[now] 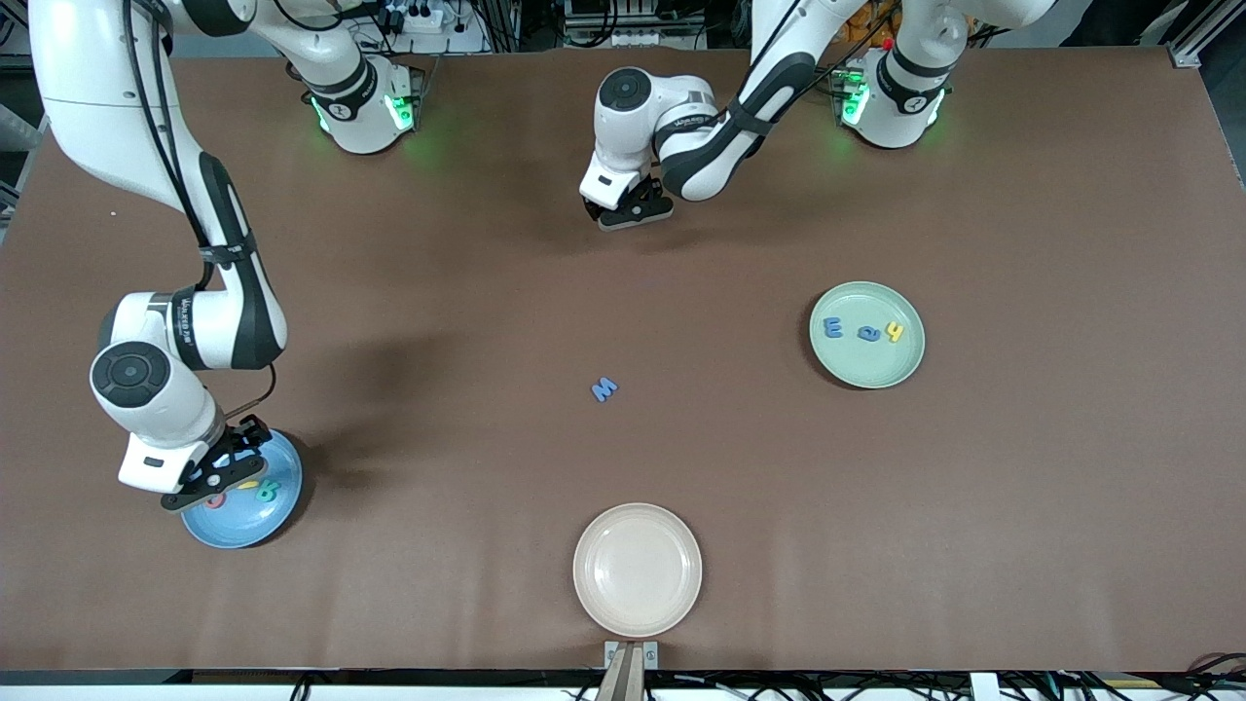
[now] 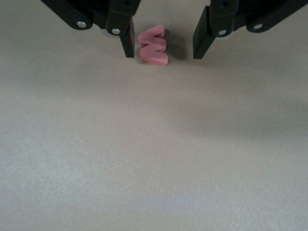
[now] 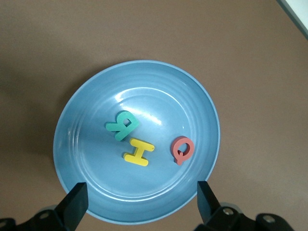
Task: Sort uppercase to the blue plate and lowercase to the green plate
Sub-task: 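Grasp the pink lowercase w with the left gripper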
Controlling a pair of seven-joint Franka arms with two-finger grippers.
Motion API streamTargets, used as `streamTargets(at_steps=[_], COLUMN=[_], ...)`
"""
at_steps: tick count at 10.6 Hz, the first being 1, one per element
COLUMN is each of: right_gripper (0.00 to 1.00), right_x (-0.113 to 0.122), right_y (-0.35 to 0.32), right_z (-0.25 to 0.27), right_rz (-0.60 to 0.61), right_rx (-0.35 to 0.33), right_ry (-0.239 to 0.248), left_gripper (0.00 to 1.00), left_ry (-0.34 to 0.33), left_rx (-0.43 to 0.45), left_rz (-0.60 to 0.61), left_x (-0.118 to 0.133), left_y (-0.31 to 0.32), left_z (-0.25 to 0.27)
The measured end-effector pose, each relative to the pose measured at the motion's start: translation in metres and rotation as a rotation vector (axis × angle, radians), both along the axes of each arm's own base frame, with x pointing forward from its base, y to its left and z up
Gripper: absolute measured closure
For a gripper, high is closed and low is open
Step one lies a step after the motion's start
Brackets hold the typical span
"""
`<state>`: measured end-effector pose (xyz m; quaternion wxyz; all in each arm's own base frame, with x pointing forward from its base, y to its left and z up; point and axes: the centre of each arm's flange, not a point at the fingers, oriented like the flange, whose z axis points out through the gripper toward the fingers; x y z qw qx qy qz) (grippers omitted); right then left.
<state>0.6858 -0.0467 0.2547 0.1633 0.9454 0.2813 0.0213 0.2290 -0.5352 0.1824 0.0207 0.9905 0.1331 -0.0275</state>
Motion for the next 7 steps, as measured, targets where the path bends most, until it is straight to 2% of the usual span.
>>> streamTargets(at_steps=[2, 7], right_gripper=[0.00, 0.00], right_x=[0.0000, 0.0000], right_y=[0.0001, 0.0001], right_z=[0.0000, 0.0000], right_rz=[0.000, 0.000], right_rx=[0.000, 0.000], right_ry=[0.000, 0.000], left_gripper=[0.44, 0.47], left_ry=[0.011, 0.006], left_rx=[0.004, 0.006], left_rz=[-0.001, 0.011], left_x=[-0.0073, -0.0006], left_y=[-0.0016, -0.0021], left_z=[-0.0073, -0.0115])
